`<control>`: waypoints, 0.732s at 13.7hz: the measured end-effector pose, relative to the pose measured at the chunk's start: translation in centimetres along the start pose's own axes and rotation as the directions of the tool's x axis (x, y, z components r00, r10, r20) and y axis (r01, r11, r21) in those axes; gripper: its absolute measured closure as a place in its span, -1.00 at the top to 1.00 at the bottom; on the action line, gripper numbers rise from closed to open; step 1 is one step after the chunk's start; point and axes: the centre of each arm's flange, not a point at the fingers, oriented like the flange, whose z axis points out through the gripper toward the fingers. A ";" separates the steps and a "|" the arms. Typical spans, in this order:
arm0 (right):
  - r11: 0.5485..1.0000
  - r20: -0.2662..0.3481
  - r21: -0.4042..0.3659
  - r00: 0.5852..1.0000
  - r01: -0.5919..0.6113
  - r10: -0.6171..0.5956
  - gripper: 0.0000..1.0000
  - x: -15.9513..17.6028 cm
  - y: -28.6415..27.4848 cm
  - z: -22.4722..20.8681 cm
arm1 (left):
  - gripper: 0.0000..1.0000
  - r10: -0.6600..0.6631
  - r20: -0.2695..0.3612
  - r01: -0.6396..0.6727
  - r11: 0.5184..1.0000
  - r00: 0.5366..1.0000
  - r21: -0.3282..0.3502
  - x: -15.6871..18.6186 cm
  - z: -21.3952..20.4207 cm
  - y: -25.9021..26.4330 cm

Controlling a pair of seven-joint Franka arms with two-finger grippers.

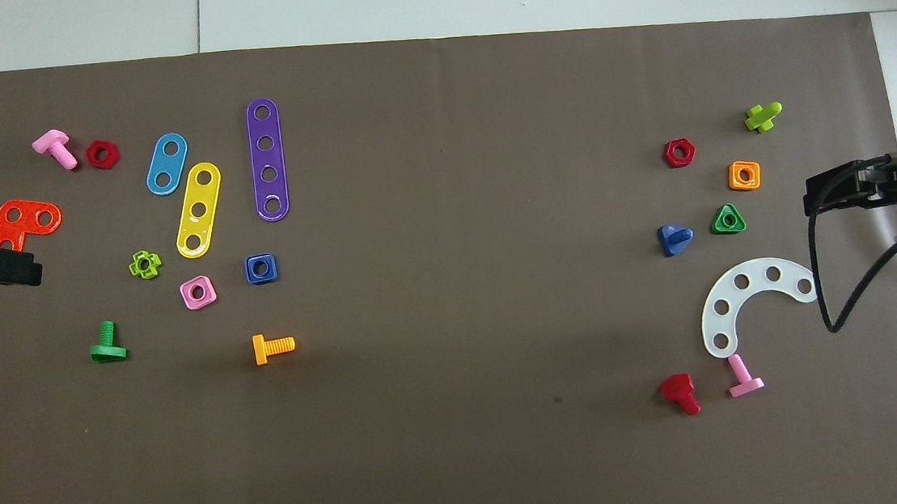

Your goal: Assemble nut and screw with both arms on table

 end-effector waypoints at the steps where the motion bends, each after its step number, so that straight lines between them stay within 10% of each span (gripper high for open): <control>1: 1.000 0.000 0.000 1.000 0.000 0.000 1.00 0.0 0.0 0.0 | 1.00 0.000 0.000 0.000 1.000 1.000 0.000 0.0 0.0 0.0; 10: 1.000 0.004 0.000 1.000 0.003 -0.003 1.00 0.0 -0.2 0.1 | 1.00 0.000 0.000 0.000 1.000 1.000 0.000 0.0 0.0 0.0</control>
